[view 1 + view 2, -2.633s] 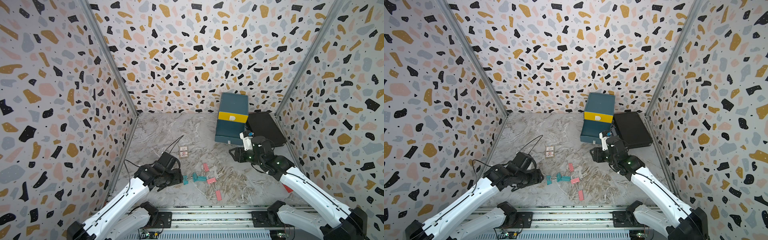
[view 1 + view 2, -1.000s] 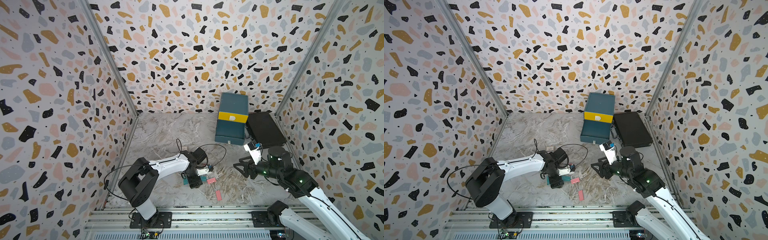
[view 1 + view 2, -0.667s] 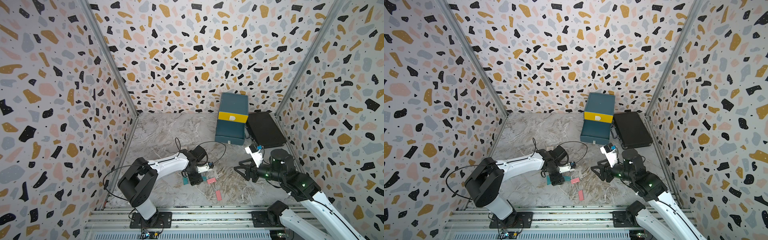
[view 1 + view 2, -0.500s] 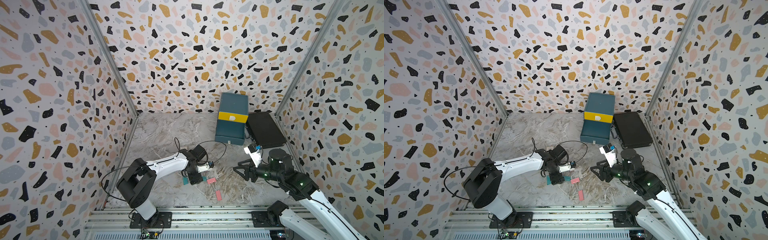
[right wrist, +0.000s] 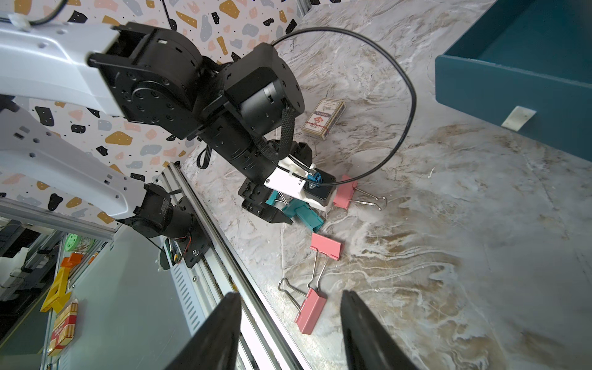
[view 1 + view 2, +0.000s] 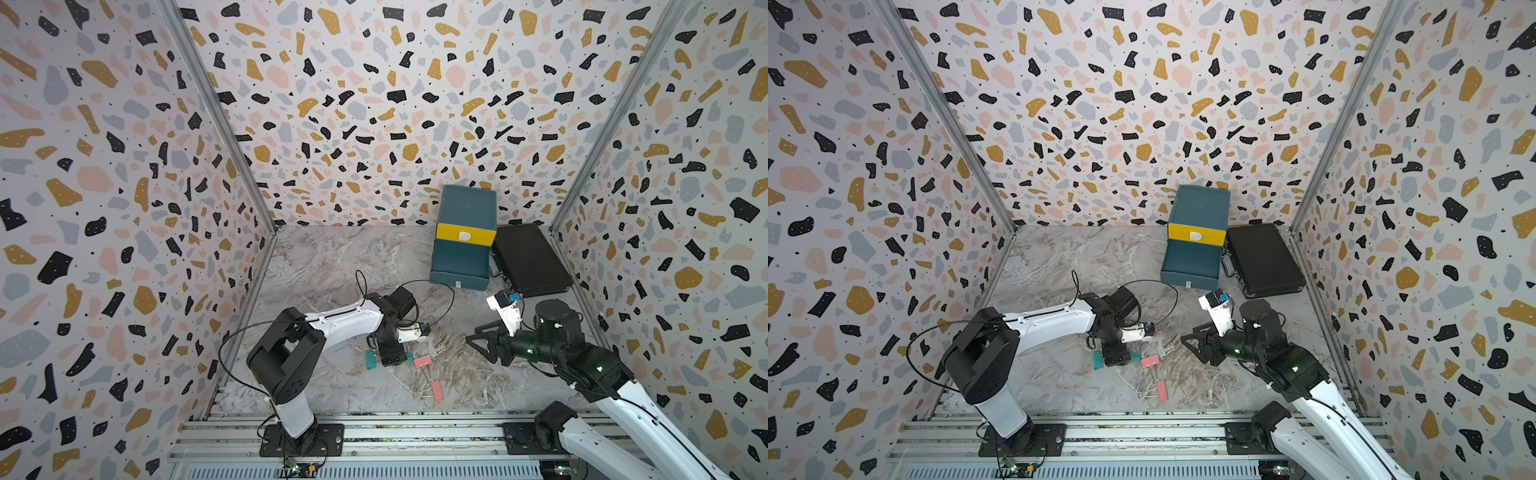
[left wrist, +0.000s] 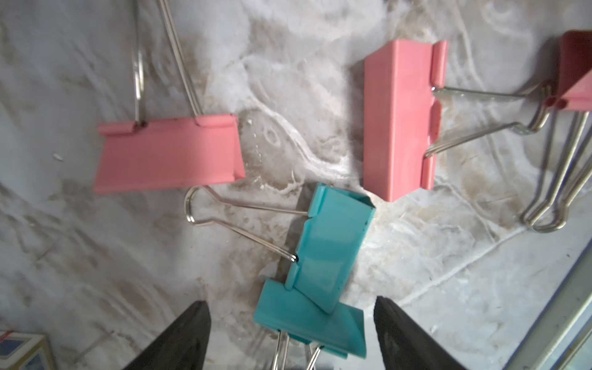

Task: Put the binder clips in the drawer according to color
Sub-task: Pick up the binder clip at the center of the board.

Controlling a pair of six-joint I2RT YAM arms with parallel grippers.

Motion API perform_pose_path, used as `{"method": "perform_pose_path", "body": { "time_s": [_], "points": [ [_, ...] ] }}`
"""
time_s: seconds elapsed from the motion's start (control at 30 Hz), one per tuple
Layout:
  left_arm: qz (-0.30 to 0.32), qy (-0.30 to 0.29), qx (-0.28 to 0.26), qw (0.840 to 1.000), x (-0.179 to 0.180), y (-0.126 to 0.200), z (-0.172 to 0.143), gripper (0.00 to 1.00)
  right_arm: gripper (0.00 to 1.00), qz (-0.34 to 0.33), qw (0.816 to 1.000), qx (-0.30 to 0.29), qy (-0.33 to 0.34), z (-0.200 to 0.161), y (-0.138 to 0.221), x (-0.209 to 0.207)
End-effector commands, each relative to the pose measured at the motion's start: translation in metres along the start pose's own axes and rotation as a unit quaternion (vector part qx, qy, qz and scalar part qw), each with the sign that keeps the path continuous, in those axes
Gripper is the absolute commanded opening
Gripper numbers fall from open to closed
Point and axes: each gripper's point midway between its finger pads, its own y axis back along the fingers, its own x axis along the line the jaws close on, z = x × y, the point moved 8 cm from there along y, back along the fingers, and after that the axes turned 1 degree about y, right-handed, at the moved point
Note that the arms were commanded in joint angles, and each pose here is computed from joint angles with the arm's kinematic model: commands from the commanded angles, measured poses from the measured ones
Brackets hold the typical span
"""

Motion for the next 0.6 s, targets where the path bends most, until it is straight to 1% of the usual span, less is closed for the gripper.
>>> {"method": "perform_pose_path", "body": {
  "time_s": [0.0,0.17,0.4,0.47,0.57],
  "points": [
    [-0.013,-0.006,0.004,1.000,-0.001,-0.003,-0.003,0.83,0.55,0.005,1.000,-0.013,0.007,0.004,0.003,0.004],
    [-0.011,-0.002,0.001,1.000,-0.002,-0.002,-0.004,0.81,0.55,0.003,1.000,-0.012,0.004,0.002,0.002,0.002],
    [-0.017,0.013,0.003,1.000,-0.004,-0.012,-0.008,0.74,0.54,0.000,1.000,-0.012,0.002,0.001,0.001,0.001],
    [-0.016,0.014,0.006,1.000,-0.004,-0.013,-0.009,0.70,0.54,-0.002,1.000,-0.012,0.002,0.001,0.001,0.000],
    [-0.011,0.014,0.002,1.000,-0.003,-0.012,-0.008,0.61,0.52,-0.001,1.000,-0.013,0.001,0.001,0.000,0.000]
  ]
}}
